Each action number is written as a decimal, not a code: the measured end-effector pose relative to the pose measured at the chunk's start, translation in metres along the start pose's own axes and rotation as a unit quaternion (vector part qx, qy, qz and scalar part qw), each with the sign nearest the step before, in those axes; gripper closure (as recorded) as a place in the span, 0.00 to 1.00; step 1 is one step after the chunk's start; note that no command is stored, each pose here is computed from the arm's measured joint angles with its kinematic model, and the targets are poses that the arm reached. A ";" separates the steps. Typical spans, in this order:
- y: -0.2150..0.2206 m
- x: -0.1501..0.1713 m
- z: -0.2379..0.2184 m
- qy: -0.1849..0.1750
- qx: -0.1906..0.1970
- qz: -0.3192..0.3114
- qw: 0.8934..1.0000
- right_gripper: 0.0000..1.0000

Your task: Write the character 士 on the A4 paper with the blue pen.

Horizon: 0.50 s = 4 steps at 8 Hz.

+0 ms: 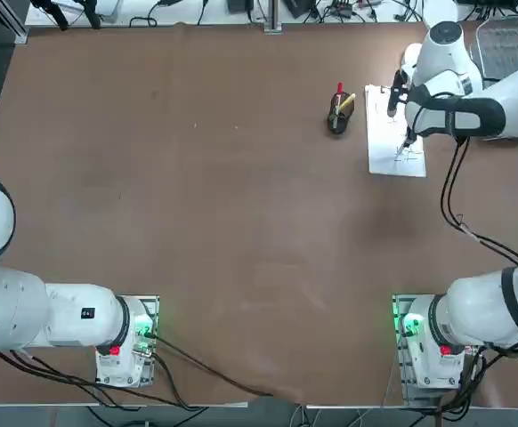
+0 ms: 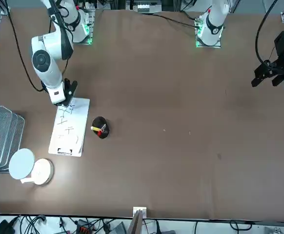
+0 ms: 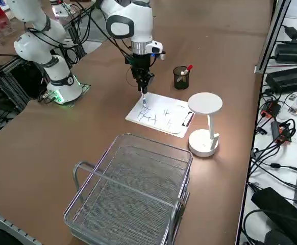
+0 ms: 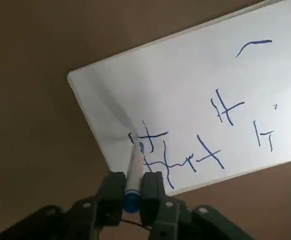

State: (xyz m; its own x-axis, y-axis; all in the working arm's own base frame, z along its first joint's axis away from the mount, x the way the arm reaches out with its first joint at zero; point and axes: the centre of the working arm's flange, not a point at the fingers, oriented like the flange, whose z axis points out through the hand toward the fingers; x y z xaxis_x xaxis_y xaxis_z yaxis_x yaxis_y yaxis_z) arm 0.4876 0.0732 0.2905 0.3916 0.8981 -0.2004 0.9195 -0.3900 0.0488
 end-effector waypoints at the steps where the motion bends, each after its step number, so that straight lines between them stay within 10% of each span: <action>1: -0.002 0.000 0.000 -0.001 0.000 0.000 1.000 0.80; 4: -0.004 0.000 0.000 -0.002 0.000 0.000 1.000 0.80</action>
State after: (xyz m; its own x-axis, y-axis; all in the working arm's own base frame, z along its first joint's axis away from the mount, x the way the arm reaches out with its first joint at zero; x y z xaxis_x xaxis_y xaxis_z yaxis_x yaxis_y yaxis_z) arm 0.4836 0.0747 0.2905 0.3910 0.8975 -0.2039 0.9197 -0.3897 0.0483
